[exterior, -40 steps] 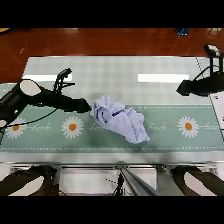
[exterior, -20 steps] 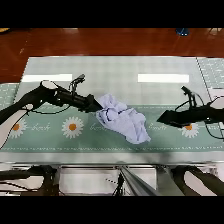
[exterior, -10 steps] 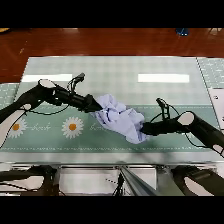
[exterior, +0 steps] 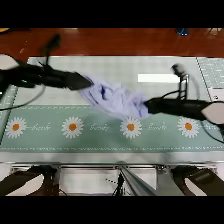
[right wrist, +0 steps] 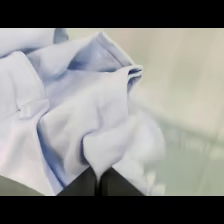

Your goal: Fold the shirts.

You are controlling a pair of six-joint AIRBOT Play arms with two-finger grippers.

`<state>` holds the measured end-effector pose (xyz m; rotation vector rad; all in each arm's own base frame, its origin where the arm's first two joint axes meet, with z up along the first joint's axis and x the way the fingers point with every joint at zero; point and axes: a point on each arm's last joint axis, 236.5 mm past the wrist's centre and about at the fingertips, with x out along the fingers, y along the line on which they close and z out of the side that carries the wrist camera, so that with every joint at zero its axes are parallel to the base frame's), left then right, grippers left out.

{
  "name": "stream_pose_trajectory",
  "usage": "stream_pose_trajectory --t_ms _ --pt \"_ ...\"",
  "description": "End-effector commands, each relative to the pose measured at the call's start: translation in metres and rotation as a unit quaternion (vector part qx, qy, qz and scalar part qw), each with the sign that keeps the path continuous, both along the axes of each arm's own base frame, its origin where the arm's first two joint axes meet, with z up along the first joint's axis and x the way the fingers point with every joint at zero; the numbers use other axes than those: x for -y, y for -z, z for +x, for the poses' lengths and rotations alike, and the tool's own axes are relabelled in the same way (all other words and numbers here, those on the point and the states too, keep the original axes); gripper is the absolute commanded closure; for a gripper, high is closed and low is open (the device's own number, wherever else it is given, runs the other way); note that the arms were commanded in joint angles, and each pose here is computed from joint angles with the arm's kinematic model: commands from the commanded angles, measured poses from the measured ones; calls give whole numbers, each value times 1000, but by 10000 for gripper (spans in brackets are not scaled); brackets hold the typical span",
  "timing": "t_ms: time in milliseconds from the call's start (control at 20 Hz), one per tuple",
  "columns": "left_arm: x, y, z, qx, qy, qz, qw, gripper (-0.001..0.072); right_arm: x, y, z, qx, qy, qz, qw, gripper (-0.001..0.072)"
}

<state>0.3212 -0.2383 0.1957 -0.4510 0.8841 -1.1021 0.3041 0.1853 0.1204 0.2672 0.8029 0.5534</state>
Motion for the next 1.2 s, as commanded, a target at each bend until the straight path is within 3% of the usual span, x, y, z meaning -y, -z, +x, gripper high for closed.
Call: stream_pose_trajectory --t_ms 0,150,300,450,550,800,950,1150 --pt "-23 -145 -38 195 -39 -16 980 680 35 -167 -11 193 57 19 979 683" --pt "-39 -236 -86 323 -81 -21 943 680 56 -248 -40 265 92 56 958 683" --pt "-59 -247 -105 337 -139 26 931 680 62 -243 -61 231 83 29 969 683" --pt "-81 -197 -111 255 -157 117 947 680 77 -197 -75 143 88 -32 985 683" --pt "-82 -174 -115 219 -139 140 955 680 86 -181 -80 115 93 -61 987 683" --pt "-76 -140 -107 150 -128 127 972 680 88 -165 -88 77 86 -77 990 683" --pt "-65 -106 -104 101 -100 125 982 680 83 -124 -90 -17 61 -113 992 683" --pt "-39 -39 -82 30 -90 106 990 680 60 -73 -39 -85 17 -152 985 683"
